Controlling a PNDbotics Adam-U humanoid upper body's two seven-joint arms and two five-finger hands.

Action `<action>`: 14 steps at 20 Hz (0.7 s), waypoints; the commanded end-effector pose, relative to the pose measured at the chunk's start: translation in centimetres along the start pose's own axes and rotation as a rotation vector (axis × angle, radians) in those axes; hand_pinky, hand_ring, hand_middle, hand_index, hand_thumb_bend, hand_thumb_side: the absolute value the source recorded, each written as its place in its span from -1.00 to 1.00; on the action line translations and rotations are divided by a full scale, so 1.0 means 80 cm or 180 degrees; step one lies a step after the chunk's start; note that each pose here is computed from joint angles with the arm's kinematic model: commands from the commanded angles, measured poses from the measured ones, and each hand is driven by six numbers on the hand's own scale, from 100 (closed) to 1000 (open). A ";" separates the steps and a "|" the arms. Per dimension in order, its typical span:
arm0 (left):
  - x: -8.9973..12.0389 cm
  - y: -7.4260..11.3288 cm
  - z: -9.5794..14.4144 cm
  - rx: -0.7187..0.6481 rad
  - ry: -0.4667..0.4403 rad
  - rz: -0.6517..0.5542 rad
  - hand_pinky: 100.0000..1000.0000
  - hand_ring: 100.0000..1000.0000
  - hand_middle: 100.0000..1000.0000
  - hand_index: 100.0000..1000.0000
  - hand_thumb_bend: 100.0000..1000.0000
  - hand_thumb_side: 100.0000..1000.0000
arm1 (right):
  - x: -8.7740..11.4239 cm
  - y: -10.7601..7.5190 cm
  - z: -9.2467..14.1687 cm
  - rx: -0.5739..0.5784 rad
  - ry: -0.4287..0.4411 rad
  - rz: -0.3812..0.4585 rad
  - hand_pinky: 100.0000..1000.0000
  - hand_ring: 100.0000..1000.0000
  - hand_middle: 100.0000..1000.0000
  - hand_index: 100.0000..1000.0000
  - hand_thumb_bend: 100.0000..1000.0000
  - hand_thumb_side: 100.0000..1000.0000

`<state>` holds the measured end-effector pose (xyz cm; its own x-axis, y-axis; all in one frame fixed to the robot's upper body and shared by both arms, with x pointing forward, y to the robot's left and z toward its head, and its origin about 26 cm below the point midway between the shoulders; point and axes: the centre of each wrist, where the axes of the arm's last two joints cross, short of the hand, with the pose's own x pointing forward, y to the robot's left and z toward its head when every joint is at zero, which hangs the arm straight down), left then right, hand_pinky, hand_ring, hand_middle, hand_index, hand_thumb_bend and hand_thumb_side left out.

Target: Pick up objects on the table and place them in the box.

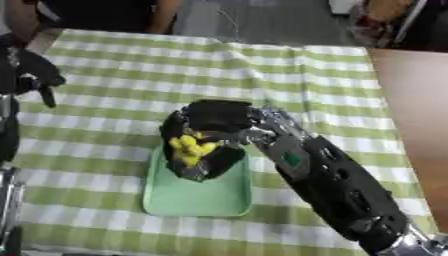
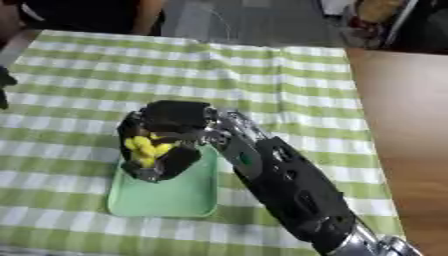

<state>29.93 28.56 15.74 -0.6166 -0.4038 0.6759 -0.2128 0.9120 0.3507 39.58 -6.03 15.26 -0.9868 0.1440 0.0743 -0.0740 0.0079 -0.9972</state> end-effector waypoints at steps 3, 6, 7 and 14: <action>0.011 0.003 -0.007 -0.0008 -0.0122 -0.0015 -0.71 -0.23 -0.18 -0.27 0.26 1.00 | 0.000 -0.010 0.001 -0.0018 -0.0019 0.0092 -0.41 0.05 0.16 0.29 -0.87 0.36; 0.011 0.003 -0.007 -0.0007 -0.0123 -0.0015 -0.71 -0.22 -0.18 -0.27 0.26 1.00 | 0.000 -0.009 0.001 0.0022 -0.0035 0.0095 -0.20 0.21 0.30 0.34 -0.57 0.41; 0.011 0.003 -0.007 -0.0006 -0.0123 -0.0015 -0.71 -0.22 -0.18 -0.27 0.26 1.00 | -0.001 -0.009 0.001 0.0037 -0.0038 0.0094 -0.11 0.28 0.34 0.37 -0.50 0.43; 0.011 0.003 -0.007 -0.0003 -0.0124 -0.0015 -0.71 -0.22 -0.18 -0.27 0.26 1.00 | -0.002 -0.008 0.003 0.0122 -0.0032 0.0078 0.28 0.52 0.56 0.53 -0.25 0.48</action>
<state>29.93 28.55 15.74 -0.6167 -0.4037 0.6758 -0.2128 0.9120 0.3507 39.68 -6.14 15.21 -0.9878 0.1406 0.0673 -0.0721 -0.0298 -0.9970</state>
